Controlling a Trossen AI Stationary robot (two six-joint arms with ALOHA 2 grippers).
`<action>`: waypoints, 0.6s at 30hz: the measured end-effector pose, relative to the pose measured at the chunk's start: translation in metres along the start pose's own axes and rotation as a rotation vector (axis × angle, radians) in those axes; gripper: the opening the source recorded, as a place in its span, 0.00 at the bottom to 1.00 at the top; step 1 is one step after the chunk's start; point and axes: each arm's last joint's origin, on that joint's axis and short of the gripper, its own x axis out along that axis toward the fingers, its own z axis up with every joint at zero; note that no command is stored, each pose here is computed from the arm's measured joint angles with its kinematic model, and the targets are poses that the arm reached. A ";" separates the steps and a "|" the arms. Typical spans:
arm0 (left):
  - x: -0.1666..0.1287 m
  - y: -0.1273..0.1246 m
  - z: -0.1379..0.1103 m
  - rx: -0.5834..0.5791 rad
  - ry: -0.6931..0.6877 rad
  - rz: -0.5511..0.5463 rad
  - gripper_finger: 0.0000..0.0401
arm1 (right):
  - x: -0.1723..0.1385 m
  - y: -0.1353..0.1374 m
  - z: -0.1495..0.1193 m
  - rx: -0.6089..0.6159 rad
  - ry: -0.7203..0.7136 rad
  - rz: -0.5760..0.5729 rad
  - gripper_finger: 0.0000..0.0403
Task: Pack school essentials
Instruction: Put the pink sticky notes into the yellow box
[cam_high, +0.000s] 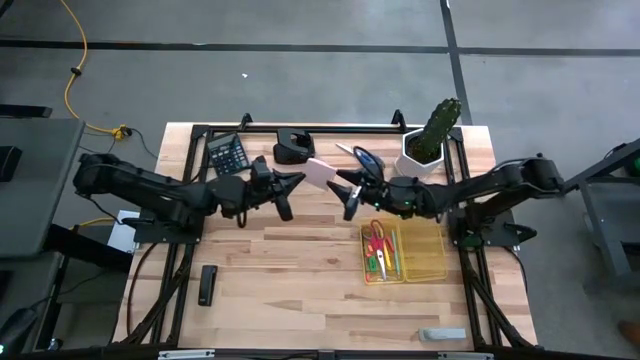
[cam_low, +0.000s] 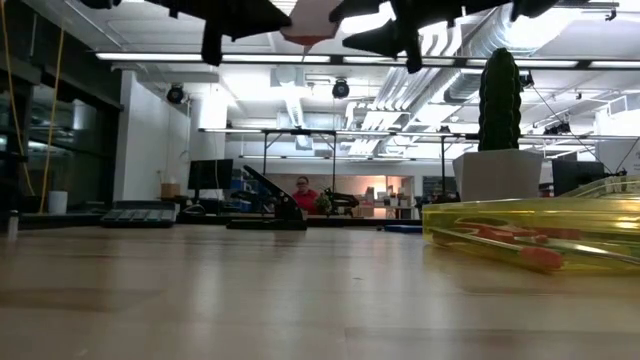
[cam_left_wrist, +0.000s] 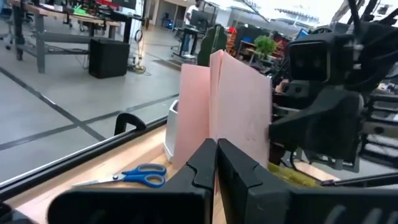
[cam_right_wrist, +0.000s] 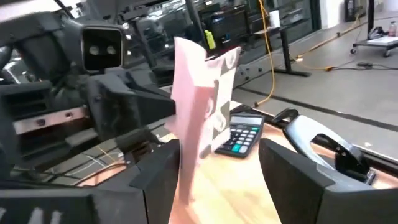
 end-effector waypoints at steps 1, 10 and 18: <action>0.002 -0.001 0.000 0.000 0.000 0.000 0.00 | 0.003 0.000 0.000 -0.001 0.005 0.003 0.53; 0.013 -0.010 0.002 0.037 0.008 -0.002 0.00 | 0.017 0.005 0.007 0.005 0.009 0.077 0.52; 0.013 -0.010 0.002 0.049 0.010 0.002 0.00 | 0.016 0.005 0.008 0.009 0.006 0.070 0.24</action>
